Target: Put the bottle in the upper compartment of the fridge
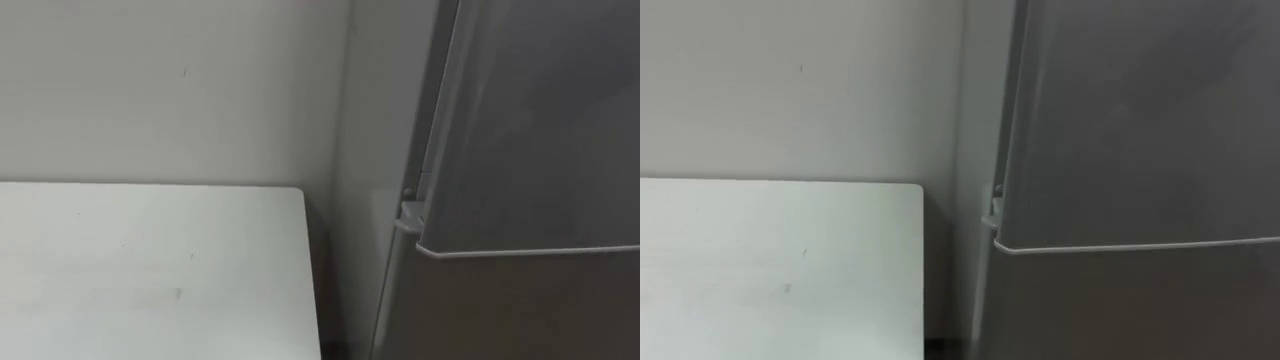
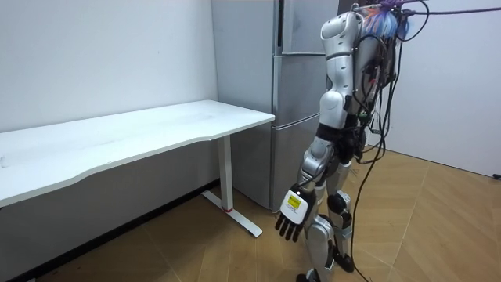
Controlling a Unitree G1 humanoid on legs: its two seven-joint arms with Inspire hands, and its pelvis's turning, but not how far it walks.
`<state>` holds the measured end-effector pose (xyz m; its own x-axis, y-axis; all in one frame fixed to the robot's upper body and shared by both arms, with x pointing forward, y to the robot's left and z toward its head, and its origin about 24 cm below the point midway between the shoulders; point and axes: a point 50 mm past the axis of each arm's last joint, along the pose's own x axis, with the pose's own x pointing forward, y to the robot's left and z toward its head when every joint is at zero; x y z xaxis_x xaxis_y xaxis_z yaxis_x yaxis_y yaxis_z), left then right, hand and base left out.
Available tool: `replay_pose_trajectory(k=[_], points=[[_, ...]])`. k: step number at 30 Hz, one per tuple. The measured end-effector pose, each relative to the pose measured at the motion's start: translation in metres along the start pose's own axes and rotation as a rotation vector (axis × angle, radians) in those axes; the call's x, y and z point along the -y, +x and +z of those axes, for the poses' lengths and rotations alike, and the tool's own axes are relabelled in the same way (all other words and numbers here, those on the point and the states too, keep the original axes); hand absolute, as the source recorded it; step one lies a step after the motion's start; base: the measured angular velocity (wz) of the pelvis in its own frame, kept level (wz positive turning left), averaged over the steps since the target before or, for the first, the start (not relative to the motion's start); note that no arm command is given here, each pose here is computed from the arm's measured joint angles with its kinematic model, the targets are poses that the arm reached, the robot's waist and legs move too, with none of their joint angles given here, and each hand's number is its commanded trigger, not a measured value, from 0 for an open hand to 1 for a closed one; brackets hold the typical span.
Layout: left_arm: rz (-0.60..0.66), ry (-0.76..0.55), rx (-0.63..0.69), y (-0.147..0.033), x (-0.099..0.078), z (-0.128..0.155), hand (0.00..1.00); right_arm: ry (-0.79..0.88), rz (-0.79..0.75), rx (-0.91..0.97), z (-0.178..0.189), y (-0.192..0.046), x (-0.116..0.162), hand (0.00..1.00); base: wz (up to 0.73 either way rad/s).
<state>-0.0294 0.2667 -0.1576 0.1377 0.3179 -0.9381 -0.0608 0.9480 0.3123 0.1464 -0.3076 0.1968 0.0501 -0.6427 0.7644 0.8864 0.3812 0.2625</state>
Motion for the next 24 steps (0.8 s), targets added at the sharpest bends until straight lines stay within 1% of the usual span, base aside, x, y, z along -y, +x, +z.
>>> replay_pose_trajectory(k=[3,8,9,15,18,24], points=[[-0.003,0.008,-0.007,0.0,0.001,-0.001,0.0,0.011,0.005,0.02,0.004,0.0,-0.002,0.0,0.02],[-0.007,0.031,-0.014,0.0,0.001,-0.002,0.0,0.034,0.048,0.063,0.009,-0.005,-0.017,0.0,0.0],[-0.006,0.032,-0.012,0.0,0.001,-0.001,0.0,0.059,0.059,0.061,0.01,-0.007,-0.023,0.0,0.0],[-0.01,0.033,0.003,0.002,0.001,0.004,0.0,0.076,0.165,0.085,0.016,-0.013,-0.034,0.0,0.01],[-0.02,0.039,0.0,0.002,0.002,0.004,0.0,0.1,0.195,0.084,0.019,-0.015,-0.039,0.0,0.05],[-0.041,0.04,0.004,0.002,0.003,0.005,0.0,0.145,0.249,0.143,0.03,-0.014,-0.05,0.0,0.08]])
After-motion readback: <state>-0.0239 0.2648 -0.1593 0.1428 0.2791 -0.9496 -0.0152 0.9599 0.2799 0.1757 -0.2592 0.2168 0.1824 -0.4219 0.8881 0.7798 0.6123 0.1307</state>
